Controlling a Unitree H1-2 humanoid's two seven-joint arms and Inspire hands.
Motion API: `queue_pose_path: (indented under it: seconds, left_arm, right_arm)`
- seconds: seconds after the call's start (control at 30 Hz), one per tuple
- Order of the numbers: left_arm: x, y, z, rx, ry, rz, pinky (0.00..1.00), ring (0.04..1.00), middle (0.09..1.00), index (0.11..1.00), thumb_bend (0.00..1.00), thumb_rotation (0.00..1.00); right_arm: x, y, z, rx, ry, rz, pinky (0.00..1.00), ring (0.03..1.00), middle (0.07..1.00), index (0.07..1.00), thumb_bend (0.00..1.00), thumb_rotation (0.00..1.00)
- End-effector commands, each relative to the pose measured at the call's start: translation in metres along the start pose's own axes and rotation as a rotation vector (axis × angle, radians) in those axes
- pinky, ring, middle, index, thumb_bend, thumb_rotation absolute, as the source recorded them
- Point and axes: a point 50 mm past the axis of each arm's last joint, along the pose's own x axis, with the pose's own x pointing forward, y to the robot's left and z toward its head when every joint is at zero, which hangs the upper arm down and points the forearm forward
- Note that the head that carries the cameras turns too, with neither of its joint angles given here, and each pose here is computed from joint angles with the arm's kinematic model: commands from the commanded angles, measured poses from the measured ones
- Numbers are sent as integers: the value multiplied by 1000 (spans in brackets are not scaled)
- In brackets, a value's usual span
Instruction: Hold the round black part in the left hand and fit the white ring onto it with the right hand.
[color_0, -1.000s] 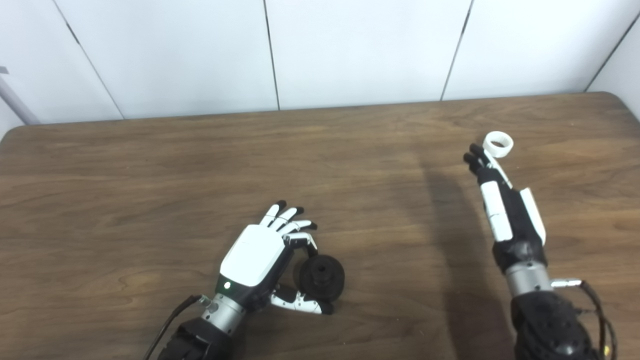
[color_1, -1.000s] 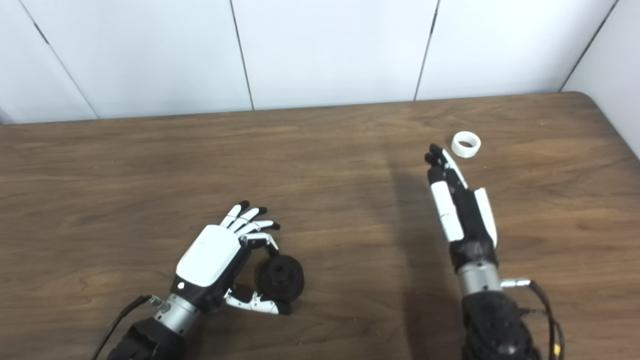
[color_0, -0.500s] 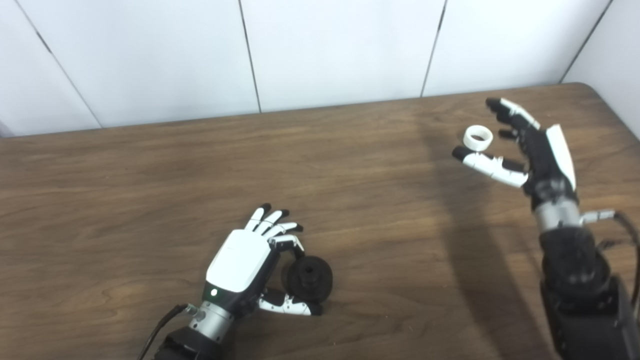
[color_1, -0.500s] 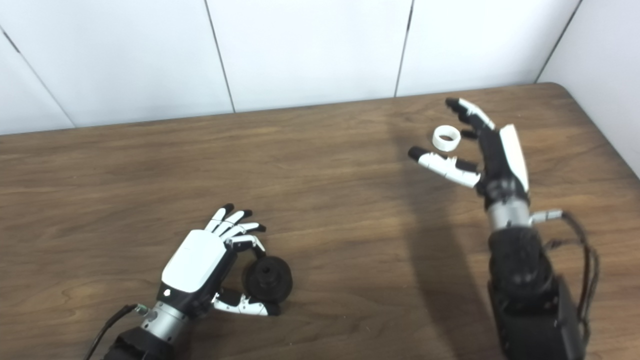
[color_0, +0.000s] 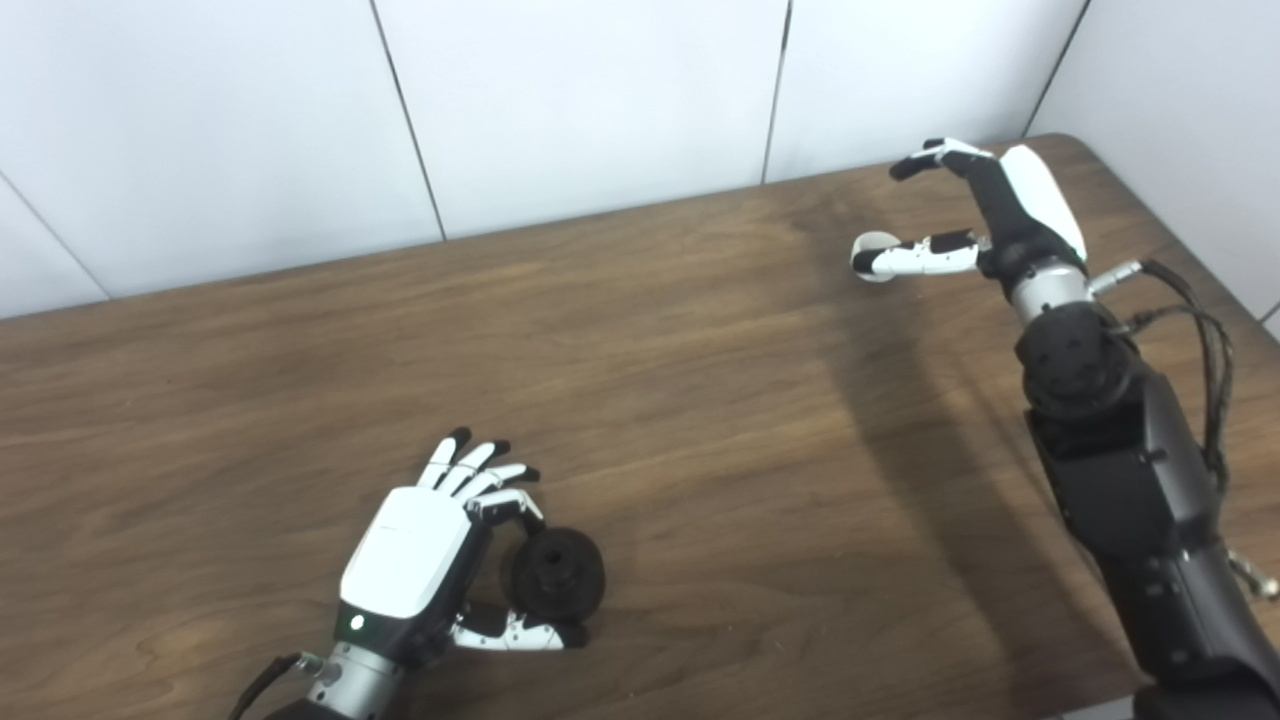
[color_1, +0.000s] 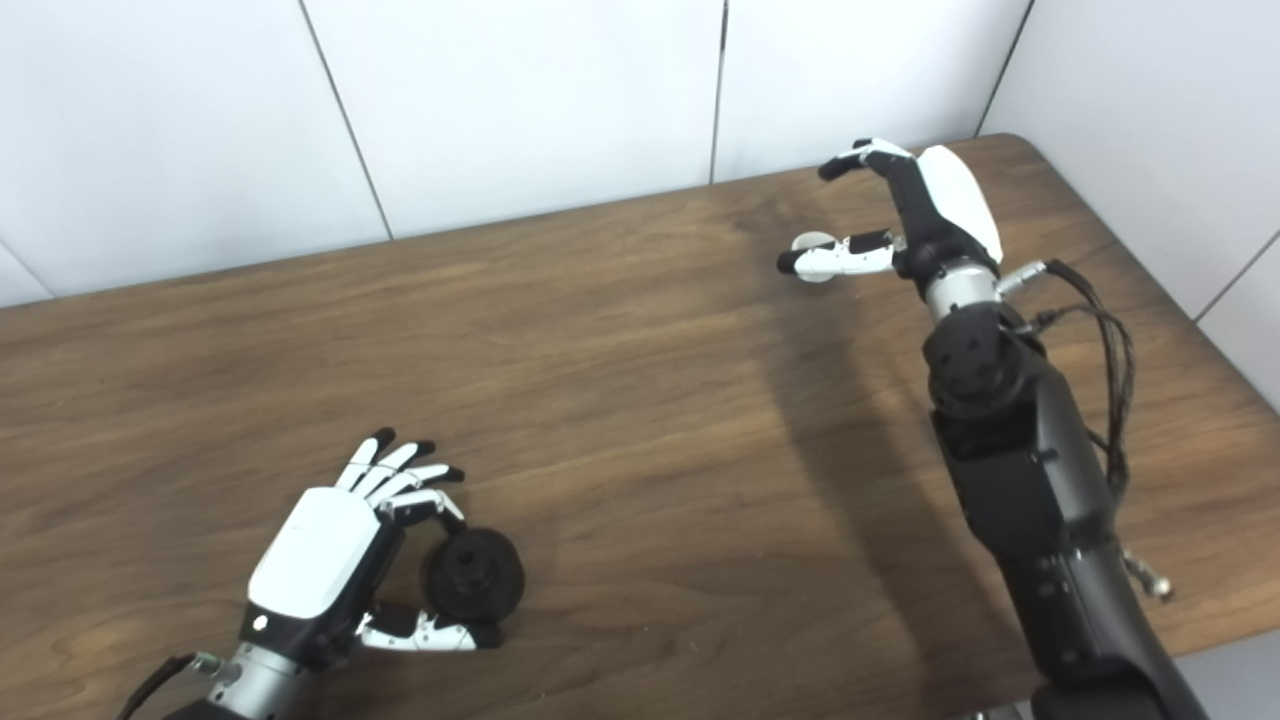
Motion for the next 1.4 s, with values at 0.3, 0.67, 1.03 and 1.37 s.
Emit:
queue_pose_path:
  seconds: [0.3, 0.67, 1.03, 1.37]
  left_arm:
    - [-10, 8, -21, 29, 10, -23, 1000, 895, 780, 484, 524, 53]
    - [-13, 11, -23, 31, 28, -36, 1000, 880, 772, 484, 524, 51]
    - [-15, 11, -24, 33, 31, -41, 1000, 884, 773, 484, 524, 51]
    - [-18, 10, -21, 31, 35, -40, 1000, 882, 771, 484, 524, 52]
  right_arm:
    - [39, -18, 8, -133, 49, -1, 1000, 1000, 955, 721, 888, 231]
    - [63, -17, 6, -198, 113, 48, 1000, 1000, 973, 734, 891, 261]
    - [82, -11, 6, -237, 150, 89, 1000, 1000, 968, 734, 903, 320]
    - [91, 1, 10, -272, 160, 116, 1000, 1000, 940, 715, 893, 327]
